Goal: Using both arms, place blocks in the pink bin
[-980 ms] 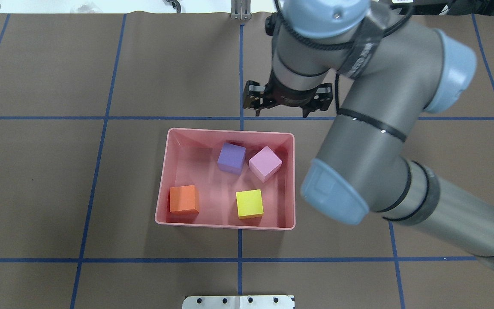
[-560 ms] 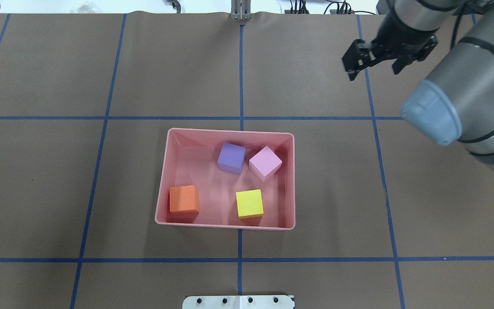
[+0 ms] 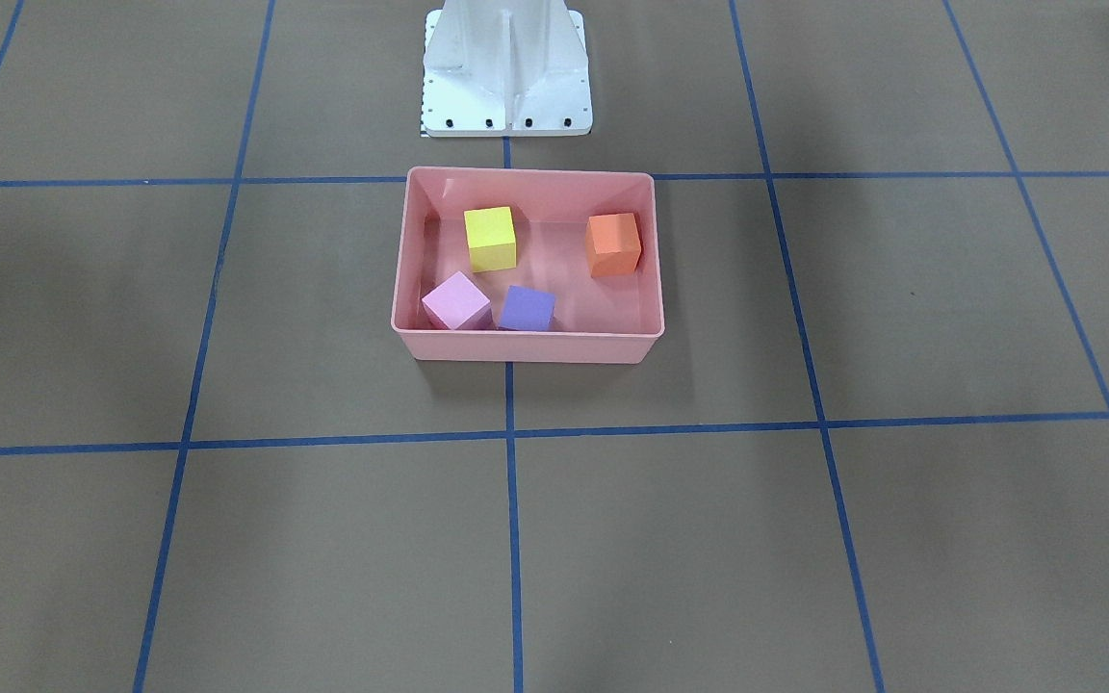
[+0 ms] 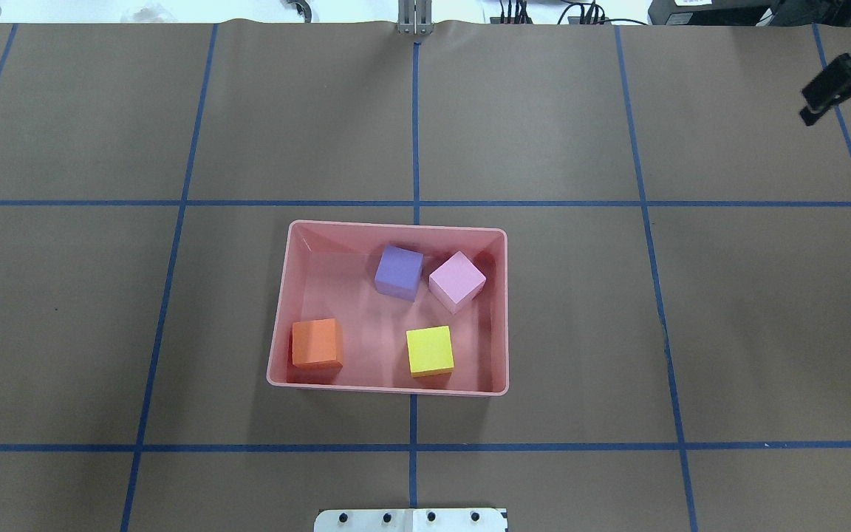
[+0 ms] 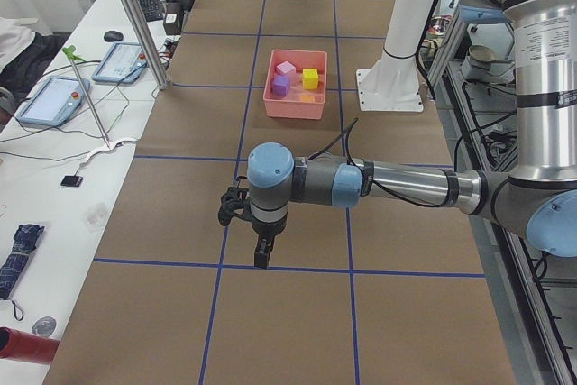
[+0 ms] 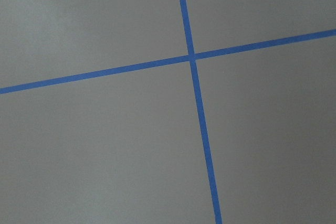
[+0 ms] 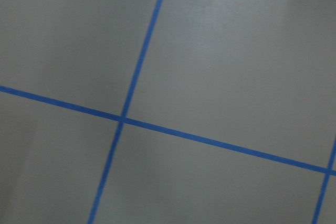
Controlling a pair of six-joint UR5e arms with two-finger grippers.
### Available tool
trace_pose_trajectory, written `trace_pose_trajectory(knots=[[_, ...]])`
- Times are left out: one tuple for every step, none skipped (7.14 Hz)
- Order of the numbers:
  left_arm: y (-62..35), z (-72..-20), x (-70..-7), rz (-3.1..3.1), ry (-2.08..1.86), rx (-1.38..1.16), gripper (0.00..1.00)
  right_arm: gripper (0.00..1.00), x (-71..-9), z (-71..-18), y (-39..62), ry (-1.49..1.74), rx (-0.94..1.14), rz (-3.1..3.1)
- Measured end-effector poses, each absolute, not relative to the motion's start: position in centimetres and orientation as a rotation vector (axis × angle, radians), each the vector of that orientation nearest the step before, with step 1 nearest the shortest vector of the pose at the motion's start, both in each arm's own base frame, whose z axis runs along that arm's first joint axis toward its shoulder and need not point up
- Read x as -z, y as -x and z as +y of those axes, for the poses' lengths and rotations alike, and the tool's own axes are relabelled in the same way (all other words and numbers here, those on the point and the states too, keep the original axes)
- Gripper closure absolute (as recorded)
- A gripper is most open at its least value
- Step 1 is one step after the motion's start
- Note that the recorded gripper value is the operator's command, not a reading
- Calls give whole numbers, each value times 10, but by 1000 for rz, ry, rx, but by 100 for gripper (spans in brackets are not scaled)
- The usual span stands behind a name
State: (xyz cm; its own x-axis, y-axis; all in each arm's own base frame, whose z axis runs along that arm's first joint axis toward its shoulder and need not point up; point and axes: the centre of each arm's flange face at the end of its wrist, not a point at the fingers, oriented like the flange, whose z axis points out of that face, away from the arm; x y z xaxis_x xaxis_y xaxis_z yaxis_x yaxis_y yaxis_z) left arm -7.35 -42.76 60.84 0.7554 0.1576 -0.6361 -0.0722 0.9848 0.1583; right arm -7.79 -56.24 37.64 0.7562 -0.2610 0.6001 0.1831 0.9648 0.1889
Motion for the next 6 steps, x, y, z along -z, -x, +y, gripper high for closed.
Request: trace_pose_trajectory(knots=[[73,-425,-611,704,-122,-127,0,0,-419,-554,42,-104,274,-654],[73,-424,-612,704,-121,-127,0,0,-457,-541,10,-82,280,-646],[72,-423,-612,704,-119,-127,0,0,-488,-526,-15,-68,260,-645],[72,-423,-613,704,-118,-127,0,0,-519,-509,-32,-72,235,-649],[72,-423,-613,704,-118,-127,0,0,-550,-488,-44,-74,211,-662],[72,-423,-613,704,-118,-127,0,0,-577,-465,-51,-69,194,-676]])
